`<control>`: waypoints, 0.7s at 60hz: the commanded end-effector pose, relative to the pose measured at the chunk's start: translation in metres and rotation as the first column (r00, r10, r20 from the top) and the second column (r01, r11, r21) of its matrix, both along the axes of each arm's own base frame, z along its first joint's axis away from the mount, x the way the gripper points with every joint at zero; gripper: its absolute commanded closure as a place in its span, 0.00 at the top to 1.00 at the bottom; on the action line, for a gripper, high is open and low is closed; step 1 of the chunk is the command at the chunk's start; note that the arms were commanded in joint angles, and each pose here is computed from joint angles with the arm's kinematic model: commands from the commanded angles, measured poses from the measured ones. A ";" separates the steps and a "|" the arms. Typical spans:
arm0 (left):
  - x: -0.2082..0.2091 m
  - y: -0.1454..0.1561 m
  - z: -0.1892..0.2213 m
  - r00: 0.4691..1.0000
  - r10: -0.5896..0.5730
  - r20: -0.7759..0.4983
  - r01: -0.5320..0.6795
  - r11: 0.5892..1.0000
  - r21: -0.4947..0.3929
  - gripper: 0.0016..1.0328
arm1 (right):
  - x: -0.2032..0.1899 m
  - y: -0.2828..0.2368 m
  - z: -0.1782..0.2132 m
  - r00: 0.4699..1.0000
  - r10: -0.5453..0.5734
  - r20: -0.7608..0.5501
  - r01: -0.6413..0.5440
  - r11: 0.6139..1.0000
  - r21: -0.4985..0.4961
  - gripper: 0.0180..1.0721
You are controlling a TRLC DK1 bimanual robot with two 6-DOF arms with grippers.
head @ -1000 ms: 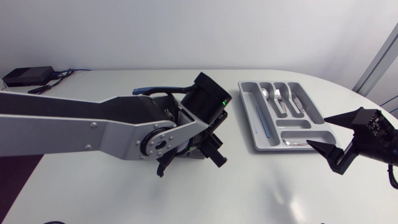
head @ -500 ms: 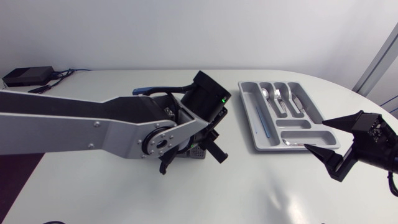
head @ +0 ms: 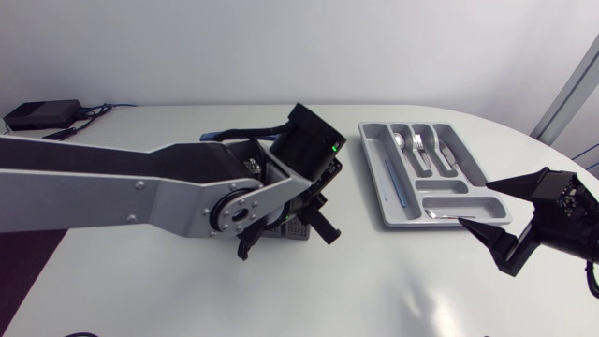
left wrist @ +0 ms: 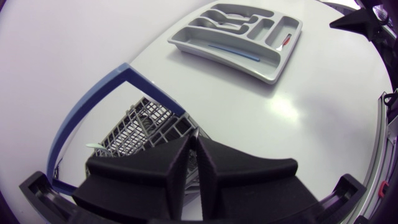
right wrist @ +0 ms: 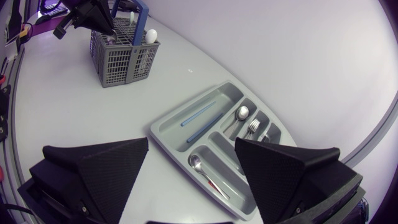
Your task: Unload the cutlery basket into the drawer organizer.
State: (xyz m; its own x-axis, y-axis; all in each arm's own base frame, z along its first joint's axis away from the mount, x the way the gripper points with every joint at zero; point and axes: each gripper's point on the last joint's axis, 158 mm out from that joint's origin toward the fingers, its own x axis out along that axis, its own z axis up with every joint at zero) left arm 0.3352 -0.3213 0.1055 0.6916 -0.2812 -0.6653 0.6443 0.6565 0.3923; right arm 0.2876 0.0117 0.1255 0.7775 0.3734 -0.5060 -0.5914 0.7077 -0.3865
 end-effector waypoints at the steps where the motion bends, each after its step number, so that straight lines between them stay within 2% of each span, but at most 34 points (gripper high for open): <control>1: -0.003 -0.001 0.028 0.998 -0.018 0.052 0.019 0.999 -0.026 0.10 | -0.007 0.008 -0.008 0.999 0.002 -0.033 -0.001 0.999 0.040 0.95; 20: -0.009 0.011 0.065 0.991 -0.012 0.130 0.017 0.999 -0.045 0.10 | -0.011 0.024 0.007 1.000 0.014 -0.013 -0.013 0.997 0.080 0.95; 42: -0.016 0.026 0.117 0.980 0.009 0.197 0.015 0.993 -0.118 0.10 | -0.026 0.059 0.059 0.998 0.033 0.052 -0.043 0.980 0.194 0.95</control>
State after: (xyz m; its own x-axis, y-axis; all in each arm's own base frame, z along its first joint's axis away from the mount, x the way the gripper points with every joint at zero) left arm 0.3245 -0.2998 0.2116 0.7963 -0.3463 -0.4960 0.5682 0.7095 0.4168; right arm 0.2643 0.0634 0.1694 0.7813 0.4762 -0.4034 -0.6067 0.7311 -0.3120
